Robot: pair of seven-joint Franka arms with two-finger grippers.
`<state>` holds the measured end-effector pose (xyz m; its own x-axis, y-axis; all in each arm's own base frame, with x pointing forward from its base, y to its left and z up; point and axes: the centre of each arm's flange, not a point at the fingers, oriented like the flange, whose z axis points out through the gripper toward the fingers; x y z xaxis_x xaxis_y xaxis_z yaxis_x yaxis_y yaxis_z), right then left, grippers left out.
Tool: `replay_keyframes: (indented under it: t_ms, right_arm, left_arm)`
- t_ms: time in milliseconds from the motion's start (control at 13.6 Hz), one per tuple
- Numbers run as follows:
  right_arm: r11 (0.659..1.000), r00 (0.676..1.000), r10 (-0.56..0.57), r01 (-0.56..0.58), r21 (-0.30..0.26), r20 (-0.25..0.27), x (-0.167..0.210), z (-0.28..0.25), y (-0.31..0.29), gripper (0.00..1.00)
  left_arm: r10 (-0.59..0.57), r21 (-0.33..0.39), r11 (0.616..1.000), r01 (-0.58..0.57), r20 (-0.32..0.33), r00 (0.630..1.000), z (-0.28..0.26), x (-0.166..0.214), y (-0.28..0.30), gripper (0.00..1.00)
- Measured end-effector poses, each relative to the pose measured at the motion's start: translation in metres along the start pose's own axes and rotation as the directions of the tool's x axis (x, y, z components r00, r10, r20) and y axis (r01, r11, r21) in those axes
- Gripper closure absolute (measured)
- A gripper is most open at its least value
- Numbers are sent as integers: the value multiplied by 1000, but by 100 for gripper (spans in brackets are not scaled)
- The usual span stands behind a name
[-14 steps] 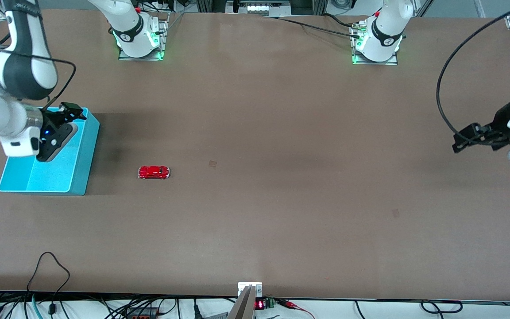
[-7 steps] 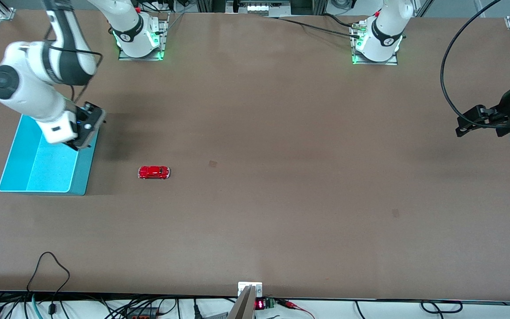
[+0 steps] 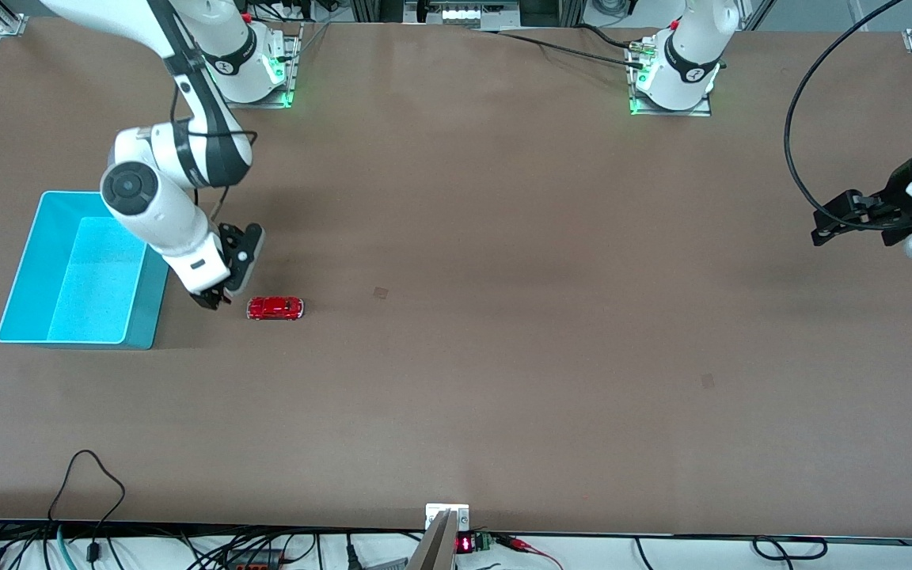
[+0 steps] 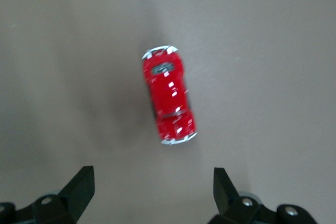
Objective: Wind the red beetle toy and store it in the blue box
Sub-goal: 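Lower the right gripper and grasp the red car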
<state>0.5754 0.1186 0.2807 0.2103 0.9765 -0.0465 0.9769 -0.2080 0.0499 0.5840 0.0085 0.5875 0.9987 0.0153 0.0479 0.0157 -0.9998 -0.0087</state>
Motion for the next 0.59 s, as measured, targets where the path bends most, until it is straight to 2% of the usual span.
replay_keyframes:
  t_ms: [369,590]
  right_arm:
    - [999,1000,-19,19,-25,-3,21,37,20,0]
    - [999,999,-45,45,-21,-1,36,52,17,0]
  left_arm:
    - [2,0,1000,-2,11,1000,2,-1,-1,0]
    - [5,0,1000,-5,12,1000,2,-1,-3,0]
